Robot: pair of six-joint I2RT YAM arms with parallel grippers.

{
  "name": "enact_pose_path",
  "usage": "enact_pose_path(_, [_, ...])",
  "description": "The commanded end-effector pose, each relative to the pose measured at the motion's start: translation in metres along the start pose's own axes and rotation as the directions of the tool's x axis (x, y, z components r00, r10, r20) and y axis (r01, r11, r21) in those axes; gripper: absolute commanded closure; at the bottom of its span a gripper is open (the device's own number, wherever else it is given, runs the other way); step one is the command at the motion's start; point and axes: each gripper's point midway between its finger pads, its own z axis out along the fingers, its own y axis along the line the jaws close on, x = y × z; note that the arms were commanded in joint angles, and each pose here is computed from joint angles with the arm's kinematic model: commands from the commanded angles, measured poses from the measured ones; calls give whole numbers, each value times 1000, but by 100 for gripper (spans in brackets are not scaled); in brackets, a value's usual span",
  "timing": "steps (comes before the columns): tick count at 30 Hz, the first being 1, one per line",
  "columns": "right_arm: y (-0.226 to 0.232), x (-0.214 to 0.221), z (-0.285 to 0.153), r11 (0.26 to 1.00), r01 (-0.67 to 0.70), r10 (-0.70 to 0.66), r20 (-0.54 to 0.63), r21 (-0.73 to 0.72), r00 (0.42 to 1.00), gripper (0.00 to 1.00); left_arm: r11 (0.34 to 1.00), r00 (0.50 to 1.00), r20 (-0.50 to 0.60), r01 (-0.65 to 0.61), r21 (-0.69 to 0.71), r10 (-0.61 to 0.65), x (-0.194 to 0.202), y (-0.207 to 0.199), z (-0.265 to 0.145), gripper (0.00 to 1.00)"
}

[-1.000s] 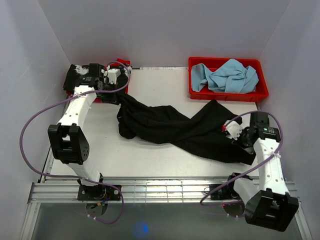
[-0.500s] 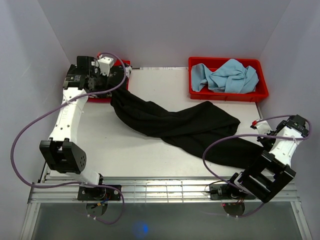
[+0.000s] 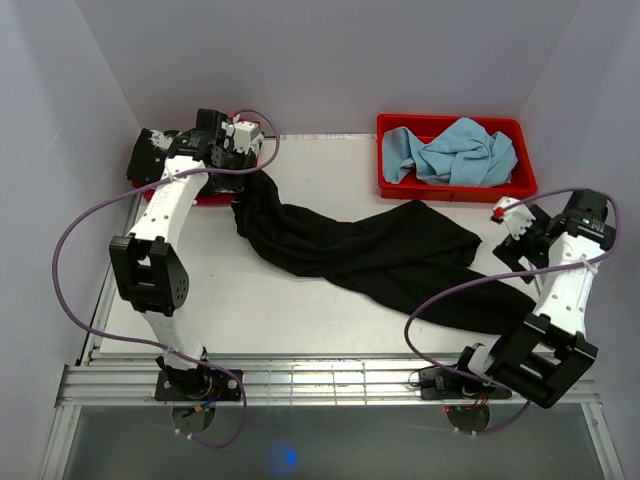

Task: Fold and stack the trousers
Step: Flatten the trousers out

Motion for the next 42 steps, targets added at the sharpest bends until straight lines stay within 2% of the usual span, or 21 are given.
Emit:
enact_pose_path(1, [26,-70,-12,952,300,-285,201,-52,937,3,1000,993,118,9,-8,-8,-13,-8,-55,100])
enact_pose_path(2, [35,-99,-6,933,355,-331,258,-51,907,3,1000,994,106,12,-6,-12,-8,-10,-56,100])
enact_pose_path(3, [44,-115,-4,946,316,-284,293,-67,913,3,1000,994,105,16,-6,-15,-6,-10,-58,100])
enact_pose_path(5, [70,-159,5,922,377,-321,365,-93,874,5,999,995,92,33,-9,-32,0,-11,-63,100])
enact_pose_path(6, [67,-179,9,943,326,-276,386,-70,880,5,999,996,86,39,-11,-38,3,-12,-63,100])
enact_pose_path(8, [98,-224,17,912,395,-307,457,-110,835,6,998,994,90,58,-8,-57,6,-15,-70,100])
enact_pose_path(10, [107,-267,17,923,364,-249,526,-127,813,7,997,994,82,69,17,-70,14,-21,-72,100])
enact_pose_path(12, [130,-310,1,901,403,-228,618,-159,752,7,996,993,84,79,35,-82,24,-28,-81,100])
enact_pose_path(13, [139,-326,4,901,382,-175,637,-204,751,7,996,993,85,81,49,-85,29,-32,-85,100])
enact_pose_path(15, [161,-360,-14,876,421,-145,703,-236,696,6,994,992,83,85,66,-91,46,-40,-94,100])
enact_pose_path(20, [202,-441,-59,849,408,53,822,-336,567,2,980,988,101,96,174,-115,69,-68,-111,100])
enact_pose_path(22, [218,-459,-63,822,417,109,826,-388,553,2,969,983,115,114,221,-142,69,-79,-116,100])
enact_pose_path(23, [229,-474,-79,809,426,145,840,-405,523,2,959,982,119,112,260,-147,68,-85,-116,100])
enact_pose_path(25, [246,-485,-79,780,447,170,836,-438,522,2,939,974,99,166,303,-204,66,-93,-114,100])
enact_pose_path(27, [263,-497,-90,760,479,181,851,-439,492,2,915,972,97,167,368,-216,61,-103,-115,100])
enact_pose_path(29, [283,-502,-89,739,509,176,855,-442,487,2,899,970,93,168,405,-223,55,-109,-114,100])
enact_pose_path(30, [285,-507,-90,744,520,160,868,-419,470,2,888,970,101,158,432,-222,50,-113,-118,100])
enact_pose_path(37, [309,-514,-73,718,579,103,882,-386,461,2,861,971,104,137,490,-213,40,-121,-120,100])
enact_pose_path(38, [312,-514,-71,716,588,91,885,-376,456,4,852,972,112,123,509,-207,39,-124,-121,100])
enact_pose_path(41, [315,-517,-58,723,590,65,885,-361,461,17,829,974,140,74,554,-180,38,-133,-130,100])
enact_pose_path(42, [314,-518,-54,727,586,59,882,-359,467,29,832,974,155,53,553,-164,38,-132,-131,100])
